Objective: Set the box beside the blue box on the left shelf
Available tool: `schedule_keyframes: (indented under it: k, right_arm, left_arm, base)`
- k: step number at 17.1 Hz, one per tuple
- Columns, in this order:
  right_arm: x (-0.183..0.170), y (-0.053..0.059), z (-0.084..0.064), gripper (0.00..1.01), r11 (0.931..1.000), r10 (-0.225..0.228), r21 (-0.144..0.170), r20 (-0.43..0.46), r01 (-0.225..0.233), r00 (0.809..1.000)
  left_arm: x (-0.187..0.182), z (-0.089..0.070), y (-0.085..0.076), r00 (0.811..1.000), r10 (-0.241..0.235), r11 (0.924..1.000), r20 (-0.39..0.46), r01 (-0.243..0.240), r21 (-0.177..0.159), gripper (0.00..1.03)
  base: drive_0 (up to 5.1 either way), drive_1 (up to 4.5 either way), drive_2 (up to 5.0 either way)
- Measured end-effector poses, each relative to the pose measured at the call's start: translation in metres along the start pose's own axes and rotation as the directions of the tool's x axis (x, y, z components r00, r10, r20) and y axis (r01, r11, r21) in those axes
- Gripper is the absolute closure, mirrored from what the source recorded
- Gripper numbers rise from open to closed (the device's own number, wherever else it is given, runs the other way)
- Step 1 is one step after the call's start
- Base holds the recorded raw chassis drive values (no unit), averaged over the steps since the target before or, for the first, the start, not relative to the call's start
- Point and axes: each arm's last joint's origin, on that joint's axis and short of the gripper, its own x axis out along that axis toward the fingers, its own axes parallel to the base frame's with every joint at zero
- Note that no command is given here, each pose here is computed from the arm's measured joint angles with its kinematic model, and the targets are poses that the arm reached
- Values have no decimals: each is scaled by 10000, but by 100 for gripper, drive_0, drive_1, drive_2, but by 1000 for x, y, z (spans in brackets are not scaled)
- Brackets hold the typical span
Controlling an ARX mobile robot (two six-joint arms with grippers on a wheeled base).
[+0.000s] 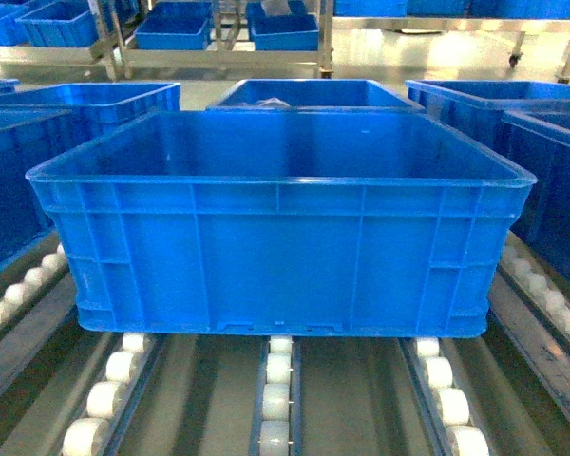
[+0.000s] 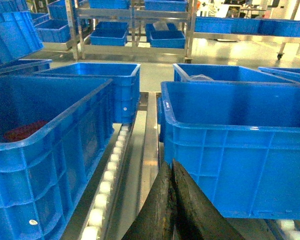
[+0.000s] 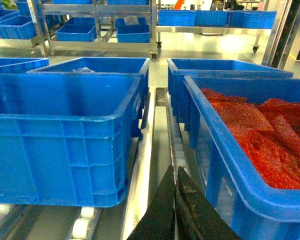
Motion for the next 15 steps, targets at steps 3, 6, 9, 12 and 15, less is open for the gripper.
schedule_keyframes:
  k: [3, 6, 9, 12, 15]
  right_arm:
    - [-9, 0, 3, 99, 10000, 5, 0, 118, -5, 9999]
    - [-15, 0, 4, 99, 10000, 5, 0, 172, -5, 9999]
    - [-20, 0, 4, 99, 10000, 1, 0, 168, -1, 9999]
    - [-23, 0, 4, 99, 10000, 5, 0, 156, -5, 9999]
    - [-26, 0, 3, 99, 10000, 5, 0, 145, -5, 9999]
  left_arm:
    - [-9, 2, 0, 10000, 0, 10000, -4, 0, 0, 101]
    - [-14, 2, 0, 10000, 0, 10000, 11, 0, 0, 101]
    - [-19, 3, 0, 10000, -1, 10000, 38, 1, 0, 101]
    - [-22, 3, 0, 10000, -1, 10000, 38, 1, 0, 101]
    - [-25, 2, 0, 10000, 0, 10000, 19, 0, 0, 101]
  base:
    - [0, 0, 0]
    - [0, 0, 0]
    - [0, 0, 0]
    - [0, 0, 0]
    - [0, 0, 0]
